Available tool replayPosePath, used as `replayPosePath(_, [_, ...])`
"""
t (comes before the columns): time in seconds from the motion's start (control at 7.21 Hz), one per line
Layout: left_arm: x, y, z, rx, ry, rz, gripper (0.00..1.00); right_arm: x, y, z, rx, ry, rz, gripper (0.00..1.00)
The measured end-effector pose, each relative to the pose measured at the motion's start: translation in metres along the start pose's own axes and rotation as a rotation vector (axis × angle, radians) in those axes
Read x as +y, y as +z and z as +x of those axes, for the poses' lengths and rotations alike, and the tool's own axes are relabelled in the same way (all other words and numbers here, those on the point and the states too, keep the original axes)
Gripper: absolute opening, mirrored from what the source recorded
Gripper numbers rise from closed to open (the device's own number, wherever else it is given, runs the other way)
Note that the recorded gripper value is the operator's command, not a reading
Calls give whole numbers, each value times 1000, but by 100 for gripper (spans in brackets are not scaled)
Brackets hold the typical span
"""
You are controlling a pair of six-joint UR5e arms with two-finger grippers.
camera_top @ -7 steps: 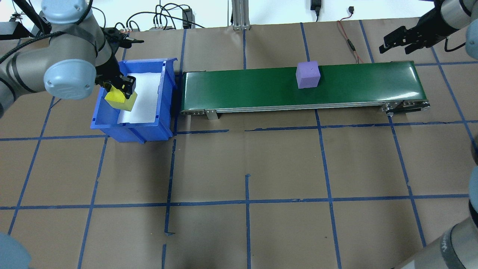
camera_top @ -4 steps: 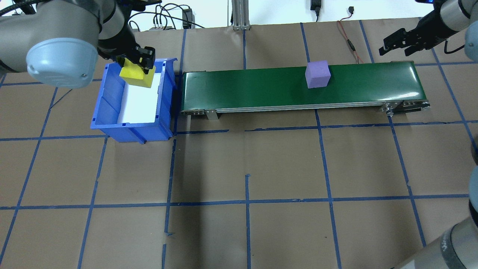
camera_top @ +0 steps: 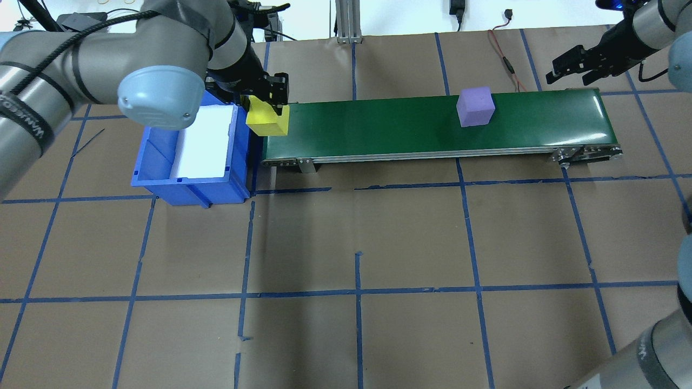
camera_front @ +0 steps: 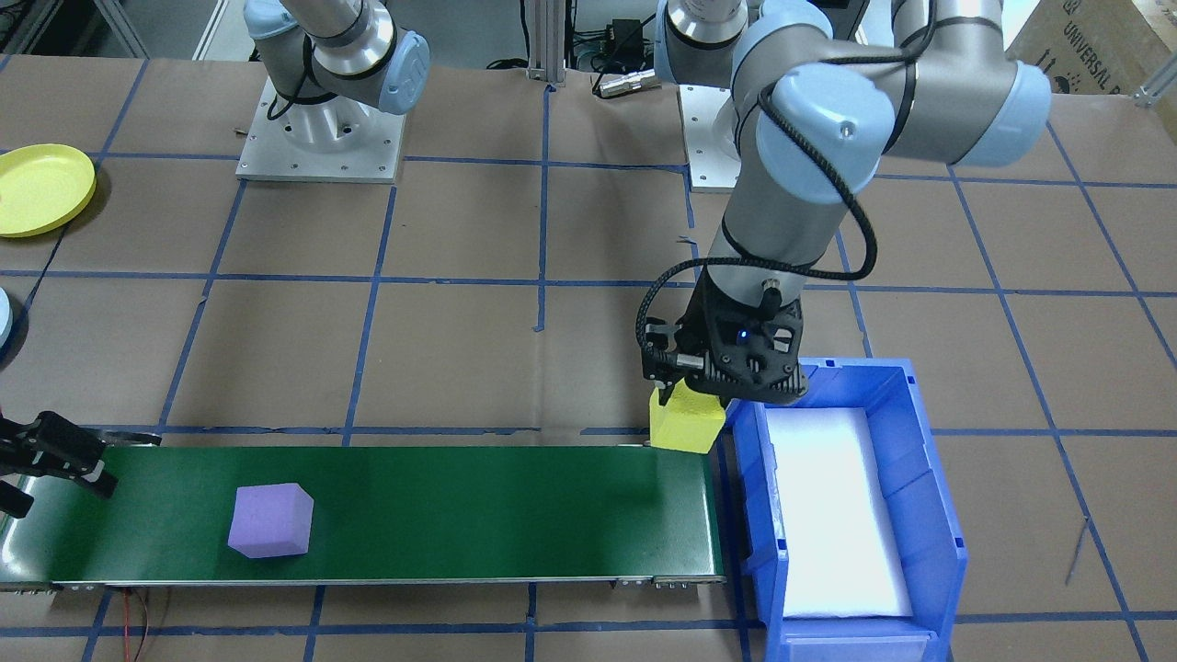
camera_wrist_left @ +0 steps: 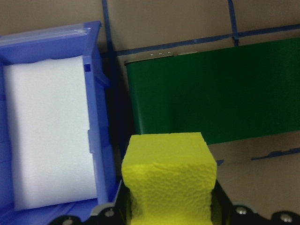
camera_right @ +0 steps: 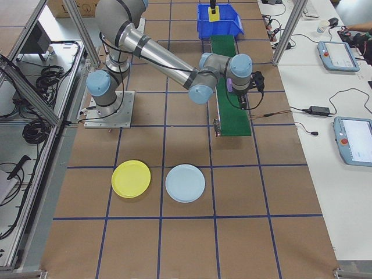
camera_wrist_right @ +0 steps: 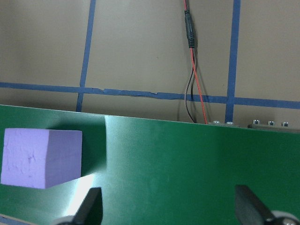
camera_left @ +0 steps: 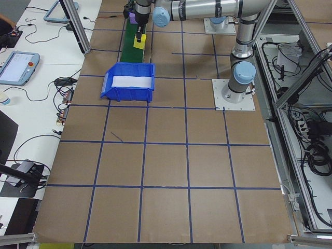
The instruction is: Move block left to right into plate
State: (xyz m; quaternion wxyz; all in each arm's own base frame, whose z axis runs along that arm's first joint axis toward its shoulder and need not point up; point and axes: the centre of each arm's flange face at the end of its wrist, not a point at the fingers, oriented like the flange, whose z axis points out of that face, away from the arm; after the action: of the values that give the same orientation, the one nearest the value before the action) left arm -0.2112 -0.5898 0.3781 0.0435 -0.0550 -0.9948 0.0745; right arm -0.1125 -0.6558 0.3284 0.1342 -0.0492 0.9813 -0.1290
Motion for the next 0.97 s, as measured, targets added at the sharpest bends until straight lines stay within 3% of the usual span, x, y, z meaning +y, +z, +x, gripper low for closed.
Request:
replayPosePath(0.28, [-9, 30, 0, 17, -7, -14, 61, 1, 1, 0, -4, 11, -2, 100])
replayPosePath(0.69, [-23, 60, -1, 21, -4, 6, 61, 0, 16, 3, -45, 42, -7, 100])
replayPosePath(0.83, [-26, 64, -1, 21, -3, 14, 67, 0, 18, 3, -51, 50, -7, 100])
replayPosePath(0.97, [-29, 66, -2, 21, -2, 19, 85, 0, 20, 3, -54, 60, -8, 100])
